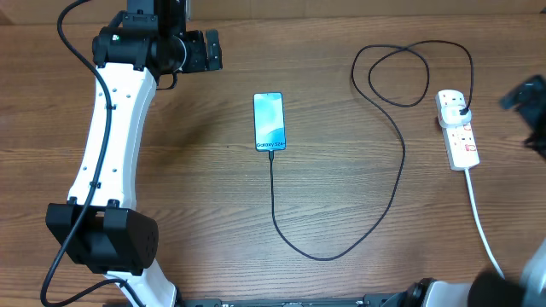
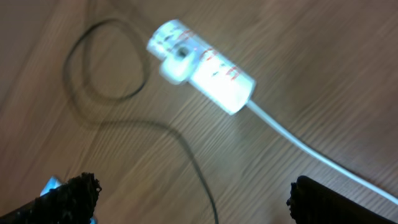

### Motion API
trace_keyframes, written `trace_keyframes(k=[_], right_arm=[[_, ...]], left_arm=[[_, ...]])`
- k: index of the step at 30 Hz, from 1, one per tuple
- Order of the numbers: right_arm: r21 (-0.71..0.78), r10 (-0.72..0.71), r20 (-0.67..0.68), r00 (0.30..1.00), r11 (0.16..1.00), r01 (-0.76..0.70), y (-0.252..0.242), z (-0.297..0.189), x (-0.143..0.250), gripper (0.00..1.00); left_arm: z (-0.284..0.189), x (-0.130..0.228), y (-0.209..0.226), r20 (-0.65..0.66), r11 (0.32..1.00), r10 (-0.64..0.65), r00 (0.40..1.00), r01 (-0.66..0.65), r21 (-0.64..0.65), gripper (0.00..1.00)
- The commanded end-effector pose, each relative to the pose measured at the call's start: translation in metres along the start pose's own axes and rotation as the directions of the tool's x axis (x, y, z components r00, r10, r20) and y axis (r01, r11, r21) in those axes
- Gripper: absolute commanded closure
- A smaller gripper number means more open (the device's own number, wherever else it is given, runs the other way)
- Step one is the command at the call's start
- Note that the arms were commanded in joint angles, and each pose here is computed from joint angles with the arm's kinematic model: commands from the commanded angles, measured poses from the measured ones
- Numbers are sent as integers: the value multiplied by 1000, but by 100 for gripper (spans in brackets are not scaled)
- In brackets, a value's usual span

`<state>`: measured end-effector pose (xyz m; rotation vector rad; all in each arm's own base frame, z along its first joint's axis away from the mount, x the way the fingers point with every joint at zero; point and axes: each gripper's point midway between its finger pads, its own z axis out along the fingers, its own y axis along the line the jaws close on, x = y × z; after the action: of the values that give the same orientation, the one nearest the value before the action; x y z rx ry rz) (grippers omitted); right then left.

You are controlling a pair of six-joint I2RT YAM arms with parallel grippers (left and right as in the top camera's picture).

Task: Plug charger to phone and switch on socket

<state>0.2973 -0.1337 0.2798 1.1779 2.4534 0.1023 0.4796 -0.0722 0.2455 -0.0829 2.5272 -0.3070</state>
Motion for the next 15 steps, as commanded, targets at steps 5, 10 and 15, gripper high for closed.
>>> trace_keyframes(k=[5,10,15], right_arm=[[-191,-241,166,956,943,271,29,-83,102,0],[-261,-301,190,934,902,344,15,-92,147,0],[-304,-333,51,942,893,332,2,-78,186,0]], left_arm=[[3,2,-1,-5,1000,-13,1000,13,-4,0],[3,2,-1,-5,1000,-13,1000,13,-4,0],[3,2,-1,-5,1000,-13,1000,13,-4,0]])
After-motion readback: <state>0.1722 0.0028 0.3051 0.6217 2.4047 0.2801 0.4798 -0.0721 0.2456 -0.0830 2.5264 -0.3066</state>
